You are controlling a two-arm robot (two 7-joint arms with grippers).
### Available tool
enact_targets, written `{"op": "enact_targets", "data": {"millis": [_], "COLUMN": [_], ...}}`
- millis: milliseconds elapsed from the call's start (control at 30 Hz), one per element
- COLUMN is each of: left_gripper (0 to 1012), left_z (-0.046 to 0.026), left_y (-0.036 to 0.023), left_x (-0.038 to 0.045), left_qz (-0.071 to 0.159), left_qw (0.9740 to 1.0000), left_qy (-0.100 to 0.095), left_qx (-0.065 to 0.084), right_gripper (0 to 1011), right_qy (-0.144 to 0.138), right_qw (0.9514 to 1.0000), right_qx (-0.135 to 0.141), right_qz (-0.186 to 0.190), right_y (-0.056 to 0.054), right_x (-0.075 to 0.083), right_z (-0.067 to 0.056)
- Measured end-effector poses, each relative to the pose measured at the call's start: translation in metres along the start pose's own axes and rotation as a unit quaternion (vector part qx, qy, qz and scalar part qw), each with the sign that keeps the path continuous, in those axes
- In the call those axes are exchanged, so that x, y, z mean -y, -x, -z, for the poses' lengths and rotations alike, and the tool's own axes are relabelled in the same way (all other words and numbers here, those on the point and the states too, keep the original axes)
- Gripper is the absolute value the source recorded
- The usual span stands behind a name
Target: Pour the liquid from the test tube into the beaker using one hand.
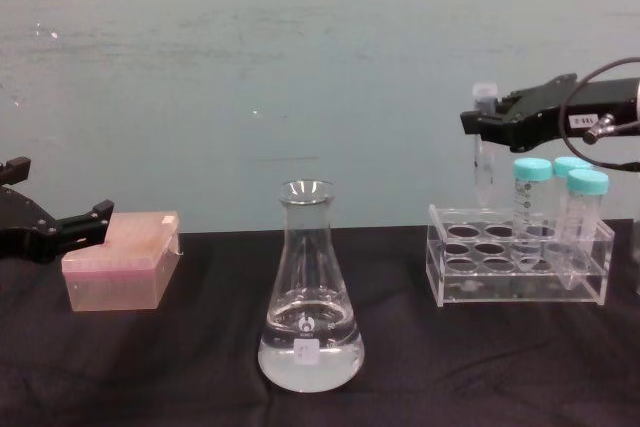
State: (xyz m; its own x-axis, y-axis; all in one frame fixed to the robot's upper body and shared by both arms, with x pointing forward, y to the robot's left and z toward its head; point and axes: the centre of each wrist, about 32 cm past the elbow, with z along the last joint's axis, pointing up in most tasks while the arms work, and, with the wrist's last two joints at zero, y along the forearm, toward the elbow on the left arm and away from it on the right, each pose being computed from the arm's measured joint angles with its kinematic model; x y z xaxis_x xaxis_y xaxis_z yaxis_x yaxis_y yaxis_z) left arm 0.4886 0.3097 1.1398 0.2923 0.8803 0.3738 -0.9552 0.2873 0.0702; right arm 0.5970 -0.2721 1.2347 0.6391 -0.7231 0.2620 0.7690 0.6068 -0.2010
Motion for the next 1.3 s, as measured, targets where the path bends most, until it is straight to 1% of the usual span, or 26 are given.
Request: {"op": "enact_targets", "data": {"millis": [133,300,533,700,1000,1300], "left_gripper": [1000,1000,1000,1000,1000,1000], "left_z": [0.0,0.0,0.0,0.0,0.0,0.0], "left_y": [0.0,0.0,0.0001,0.0,0.0,0.0], "left_x": [0.0,0.0,0.0,0.0,0.0,0.0], "left_qz": [0.0,0.0,0.0,0.0,0.0,0.0], "left_qw": [1.0,1.0,1.0,1.0,1.0,1.0], "left_qy": [0.0,0.0,0.0,0.0,0.0,0.0], "left_qx": [0.0,0.0,0.0,0.0,0.0,0.0], "right_gripper": [199,199,199,199,199,199], "right_qy": [0.005,0.005,0.001,0.002,0.007,0.007], "right_qw": [0.9996,0.9993,0.999,0.9987,0.9989,0.9988], "right_qx": [-0.023,-0.032,-0.036,-0.04,-0.036,-0.035], "right_qz": [-0.013,-0.021,-0.028,-0.03,-0.028,-0.033], "right_y": [-0.004,-0.005,-0.005,-0.008,-0.015,-0.015], "right_x": [0.0,0.0,-0.002,-0.006,-0.016,-0.023], "right_z": [0.002,0.002,0.002,0.007,0.015,0.016]}}
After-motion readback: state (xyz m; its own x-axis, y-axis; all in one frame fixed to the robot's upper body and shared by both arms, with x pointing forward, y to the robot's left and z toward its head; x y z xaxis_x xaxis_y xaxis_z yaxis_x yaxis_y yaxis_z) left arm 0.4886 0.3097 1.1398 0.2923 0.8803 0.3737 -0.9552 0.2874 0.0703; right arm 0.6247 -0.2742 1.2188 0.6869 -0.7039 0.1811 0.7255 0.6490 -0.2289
